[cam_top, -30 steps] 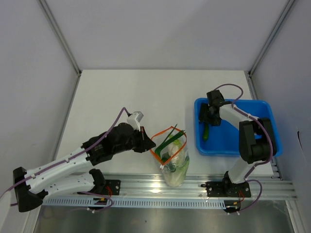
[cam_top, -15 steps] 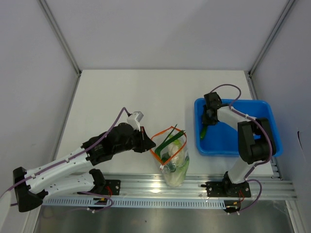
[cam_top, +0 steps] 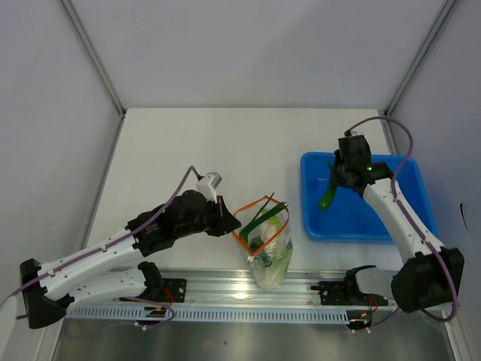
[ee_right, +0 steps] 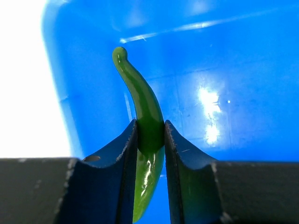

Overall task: Place the food in the zip-top bag and seal the zipper
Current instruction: Place the fake vegetable in the zipper food storage bag.

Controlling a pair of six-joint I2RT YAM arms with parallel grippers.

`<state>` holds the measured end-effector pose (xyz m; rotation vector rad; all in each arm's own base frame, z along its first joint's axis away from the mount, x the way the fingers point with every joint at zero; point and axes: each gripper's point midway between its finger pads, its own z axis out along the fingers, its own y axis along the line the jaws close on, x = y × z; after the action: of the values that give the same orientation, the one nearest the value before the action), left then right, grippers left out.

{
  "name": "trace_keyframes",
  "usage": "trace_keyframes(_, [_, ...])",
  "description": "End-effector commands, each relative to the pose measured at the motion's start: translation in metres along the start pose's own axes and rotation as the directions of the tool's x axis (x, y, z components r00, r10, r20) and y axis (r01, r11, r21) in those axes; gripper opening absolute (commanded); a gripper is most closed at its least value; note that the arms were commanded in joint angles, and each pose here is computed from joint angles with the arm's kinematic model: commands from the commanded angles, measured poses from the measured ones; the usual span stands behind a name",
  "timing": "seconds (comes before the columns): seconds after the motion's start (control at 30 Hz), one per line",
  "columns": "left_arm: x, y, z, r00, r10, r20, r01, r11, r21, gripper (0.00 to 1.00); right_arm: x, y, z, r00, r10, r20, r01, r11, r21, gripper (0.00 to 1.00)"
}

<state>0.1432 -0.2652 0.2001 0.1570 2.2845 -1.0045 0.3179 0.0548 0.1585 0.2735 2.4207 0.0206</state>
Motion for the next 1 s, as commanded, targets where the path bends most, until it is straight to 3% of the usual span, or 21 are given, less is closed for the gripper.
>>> trace_keyframes(0.0, [-0.023,-0.022,-0.008,0.998,0.01,0.069,-0.014,0.998,0.061,0.01,-0.025,0.011,-0.055,0.996,0.018,0.084,-0.012,0.998,-0.068,0.02])
trace_keyframes(0.2, [-0.024,-0.023,-0.008,0.997,0.01,0.072,-0.014,0.998,0.064,0.01,-0.039,0.069,-0.141,0.977,0.016,0.214,0.05,0.953,-0.299,0.02])
trace_keyframes(0.43, [-0.025,-0.025,-0.009,0.998,0.012,0.066,-0.016,0.998,0.064,0.01,-0.025,0.144,-0.201,0.95,-0.078,0.302,0.201,0.893,-0.402,0.02])
trace_keyframes(0.63, [-0.028,-0.029,-0.011,0.998,0.01,0.066,-0.015,0.997,0.069,0.0,0.011,0.191,-0.205,0.916,-0.224,0.333,0.361,0.824,-0.436,0.02])
trace_keyframes(0.77, [-0.028,-0.03,-0.012,0.998,0.012,0.064,-0.016,0.997,0.071,0.01,0.044,0.195,-0.182,0.885,-0.318,0.34,0.443,0.8,-0.404,0.01])
trace_keyframes(0.97, [-0.026,-0.031,-0.01,0.999,0.006,0.054,-0.011,0.997,0.075,0.01,0.055,0.2,-0.176,0.885,-0.302,0.353,0.441,0.786,-0.434,0.0])
